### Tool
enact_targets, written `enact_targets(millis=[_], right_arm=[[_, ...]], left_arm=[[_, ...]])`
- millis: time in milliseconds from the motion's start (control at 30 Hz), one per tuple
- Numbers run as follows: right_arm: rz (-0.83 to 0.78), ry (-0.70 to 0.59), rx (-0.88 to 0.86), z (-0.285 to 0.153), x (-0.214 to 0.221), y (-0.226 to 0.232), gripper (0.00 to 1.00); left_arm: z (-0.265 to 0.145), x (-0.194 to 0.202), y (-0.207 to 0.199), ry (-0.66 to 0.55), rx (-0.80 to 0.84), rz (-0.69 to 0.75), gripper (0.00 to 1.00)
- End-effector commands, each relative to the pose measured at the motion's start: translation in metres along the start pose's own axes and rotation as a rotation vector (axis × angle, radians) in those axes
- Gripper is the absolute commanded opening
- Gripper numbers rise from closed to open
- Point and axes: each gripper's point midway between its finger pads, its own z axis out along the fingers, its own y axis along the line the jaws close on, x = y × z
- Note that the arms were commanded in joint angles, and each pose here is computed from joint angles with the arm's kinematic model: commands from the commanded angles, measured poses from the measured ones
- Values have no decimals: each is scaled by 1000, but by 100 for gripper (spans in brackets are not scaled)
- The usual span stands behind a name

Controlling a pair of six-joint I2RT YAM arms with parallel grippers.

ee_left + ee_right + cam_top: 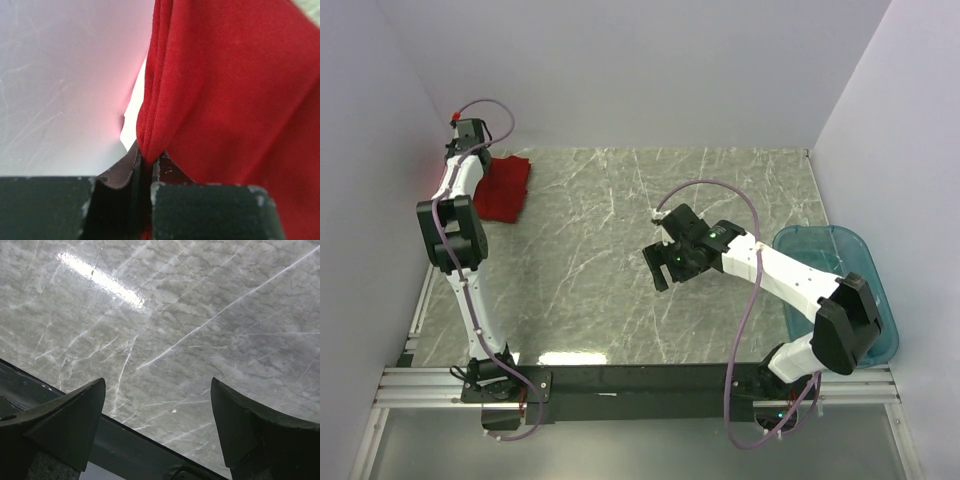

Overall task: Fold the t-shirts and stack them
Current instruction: Neatly place the folded tshirt to the corner, then reset both grippers

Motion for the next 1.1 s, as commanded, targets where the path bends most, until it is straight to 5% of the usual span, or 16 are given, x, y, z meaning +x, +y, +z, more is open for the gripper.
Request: enact_targets(millis=[0, 167, 300, 333, 433, 700, 833, 900, 1067], right_arm=[[5, -10, -13, -4, -8, 3, 91], [8, -6, -10, -2, -8, 3, 91], [21, -8, 3, -3, -7, 0, 91], [23, -14, 12, -4, -7, -1, 91], [43, -39, 38, -8, -10, -5, 91], [174, -174, 255, -37, -28, -47, 93], [318, -298, 355, -72, -41, -80, 94], [407, -368, 382, -94, -45, -98, 96], [574, -536, 437, -146, -46, -136, 98]], left_arm=[[6, -15, 26, -52, -88, -108, 1], [14, -13, 39, -64, -146, -124, 4], [15, -5, 49, -57, -223, -145, 52], [12, -8, 52, -63, -230, -155, 77], [0, -17, 56, -84, -211, -182, 99], [-79, -57, 11, -170, 7, -319, 100], [-171, -81, -18, -232, 282, -418, 99], [-212, -69, -44, -215, 419, -418, 100], [-324, -32, -36, -242, 641, -447, 99]])
